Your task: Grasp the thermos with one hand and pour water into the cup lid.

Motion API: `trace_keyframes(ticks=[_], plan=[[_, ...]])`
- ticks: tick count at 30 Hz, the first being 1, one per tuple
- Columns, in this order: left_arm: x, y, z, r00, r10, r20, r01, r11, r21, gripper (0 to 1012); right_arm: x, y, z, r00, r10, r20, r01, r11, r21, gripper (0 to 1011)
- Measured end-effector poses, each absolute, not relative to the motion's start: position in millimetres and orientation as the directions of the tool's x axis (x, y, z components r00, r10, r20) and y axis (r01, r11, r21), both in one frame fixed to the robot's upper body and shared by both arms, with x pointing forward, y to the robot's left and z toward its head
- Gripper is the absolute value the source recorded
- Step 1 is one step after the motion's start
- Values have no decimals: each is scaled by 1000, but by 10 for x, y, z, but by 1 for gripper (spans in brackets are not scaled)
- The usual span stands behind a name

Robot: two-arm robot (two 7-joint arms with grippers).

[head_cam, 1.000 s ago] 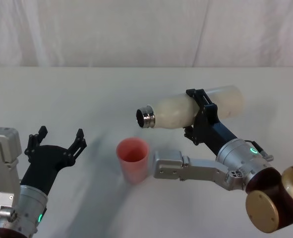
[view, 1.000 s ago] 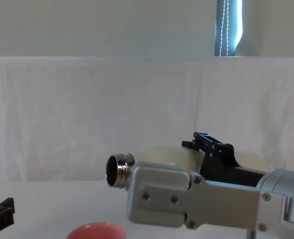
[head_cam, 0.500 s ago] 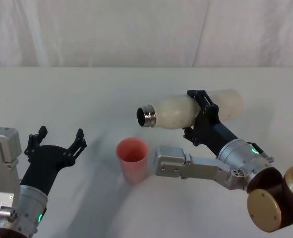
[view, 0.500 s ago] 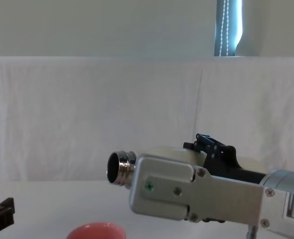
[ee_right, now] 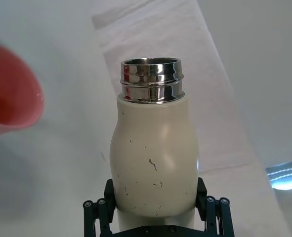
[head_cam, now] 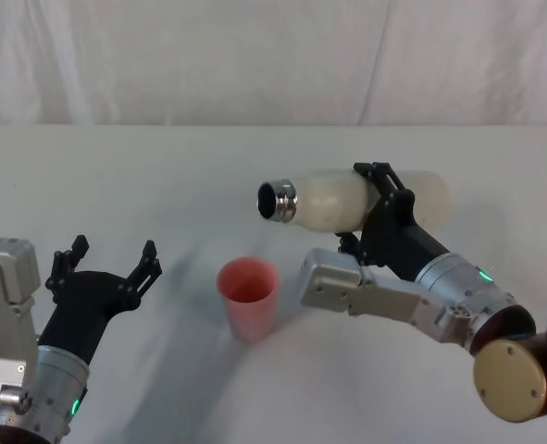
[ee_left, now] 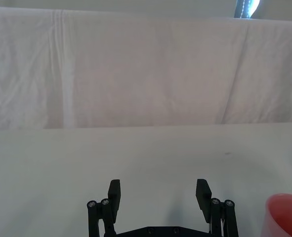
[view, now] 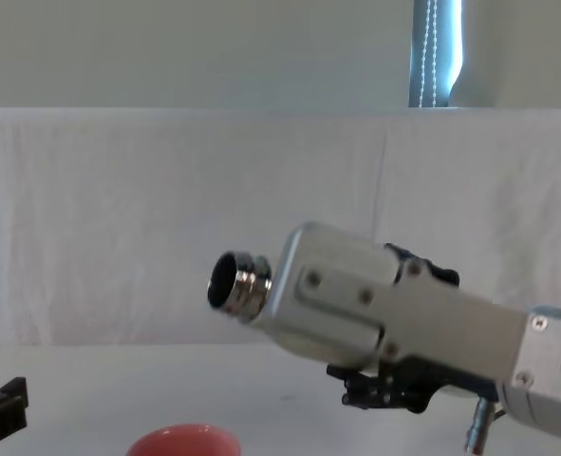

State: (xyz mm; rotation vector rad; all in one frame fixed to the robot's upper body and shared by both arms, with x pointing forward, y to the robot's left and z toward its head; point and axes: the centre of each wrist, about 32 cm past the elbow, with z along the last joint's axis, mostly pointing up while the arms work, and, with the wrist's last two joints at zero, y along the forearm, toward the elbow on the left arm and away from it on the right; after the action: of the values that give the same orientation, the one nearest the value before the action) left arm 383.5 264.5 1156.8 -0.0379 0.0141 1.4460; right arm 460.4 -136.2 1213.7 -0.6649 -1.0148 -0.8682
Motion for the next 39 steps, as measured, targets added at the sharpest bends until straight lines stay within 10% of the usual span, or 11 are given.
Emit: trace_keyframes(ticks=[39], plan=[[3835,2645,11568,124,992,-33,-992,124,-18,1001,4813,-1769,11941,559,-775,295,807,590,22,959]])
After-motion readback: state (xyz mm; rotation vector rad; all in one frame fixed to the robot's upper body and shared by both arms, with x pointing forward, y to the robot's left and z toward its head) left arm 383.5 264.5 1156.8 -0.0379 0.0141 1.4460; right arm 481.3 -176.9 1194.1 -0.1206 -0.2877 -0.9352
